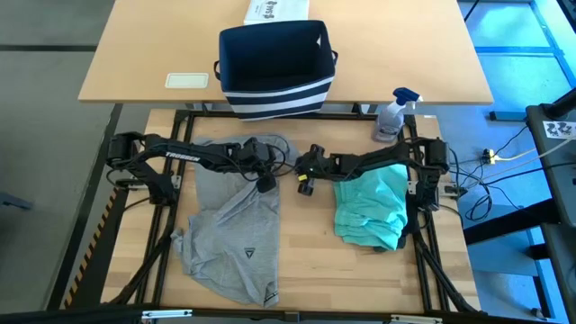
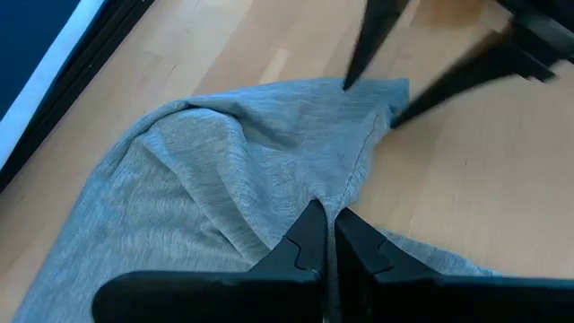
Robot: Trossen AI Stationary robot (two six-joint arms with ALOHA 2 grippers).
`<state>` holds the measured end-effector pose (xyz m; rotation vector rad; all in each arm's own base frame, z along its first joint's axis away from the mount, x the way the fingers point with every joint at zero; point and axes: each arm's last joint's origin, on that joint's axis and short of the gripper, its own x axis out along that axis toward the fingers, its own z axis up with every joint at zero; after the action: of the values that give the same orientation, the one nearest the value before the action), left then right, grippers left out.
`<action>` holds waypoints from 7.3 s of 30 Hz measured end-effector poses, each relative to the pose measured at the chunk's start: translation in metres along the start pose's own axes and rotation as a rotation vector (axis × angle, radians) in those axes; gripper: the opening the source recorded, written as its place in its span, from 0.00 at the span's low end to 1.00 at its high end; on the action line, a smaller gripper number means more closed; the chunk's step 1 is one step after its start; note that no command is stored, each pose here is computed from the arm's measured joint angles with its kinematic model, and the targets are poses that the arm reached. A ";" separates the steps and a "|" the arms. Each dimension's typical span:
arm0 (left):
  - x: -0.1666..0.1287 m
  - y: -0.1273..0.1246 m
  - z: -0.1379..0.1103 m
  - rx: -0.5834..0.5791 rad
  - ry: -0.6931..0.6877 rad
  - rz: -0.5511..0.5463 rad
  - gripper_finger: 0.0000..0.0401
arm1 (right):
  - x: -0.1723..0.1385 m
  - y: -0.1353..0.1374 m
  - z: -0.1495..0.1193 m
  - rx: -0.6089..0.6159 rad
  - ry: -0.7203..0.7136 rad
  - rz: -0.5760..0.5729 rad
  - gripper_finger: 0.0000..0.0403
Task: Fold Laundry from Bin
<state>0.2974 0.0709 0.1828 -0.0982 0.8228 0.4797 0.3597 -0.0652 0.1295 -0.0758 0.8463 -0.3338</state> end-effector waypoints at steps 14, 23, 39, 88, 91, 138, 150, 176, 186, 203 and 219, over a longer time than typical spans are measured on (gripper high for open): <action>0.000 0.000 0.000 0.002 0.005 0.000 0.00 | 0.003 -0.017 -0.003 -0.003 0.023 -0.009 0.02; -0.002 -0.003 -0.009 0.008 0.091 0.002 0.00 | -0.002 -0.024 0.026 -0.016 -0.036 -0.173 0.01; -0.044 0.008 -0.011 -0.083 0.079 0.282 0.00 | -0.041 -0.052 0.126 -0.103 -0.220 -0.363 0.00; -0.137 -0.034 -0.088 -0.408 0.450 0.454 0.00 | 0.078 -0.022 0.199 -0.321 -0.432 -0.031 0.08; -0.137 -0.035 -0.089 -0.418 0.462 0.446 0.00 | 0.078 -0.019 0.197 -0.331 -0.409 -0.029 0.18; -0.166 -0.099 -0.105 -0.120 0.133 0.090 0.25 | -0.038 0.035 0.122 -0.237 0.002 0.300 0.16; -0.181 -0.134 -0.102 -0.081 -0.013 -0.204 0.25 | -0.052 0.085 0.068 -0.254 -0.154 0.411 0.16; -0.175 -0.154 -0.144 -0.175 -0.011 -0.480 0.25 | -0.066 0.140 0.037 -0.284 -0.167 0.572 0.16; -0.159 -0.141 -0.169 -0.294 0.230 -0.455 0.25 | -0.056 0.172 0.032 -0.302 -0.269 0.623 0.16; -0.148 -0.133 -0.163 -0.243 0.221 -0.384 0.25 | -0.021 0.197 0.055 -0.203 -0.193 0.642 0.16; -0.144 -0.131 -0.159 -0.223 0.205 -0.374 0.25 | -0.012 0.194 0.038 -0.225 0.162 0.514 0.16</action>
<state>0.1644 -0.1416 0.1660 -0.5050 0.9247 0.2065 0.4313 0.1198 0.1250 -0.0381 1.0275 0.2425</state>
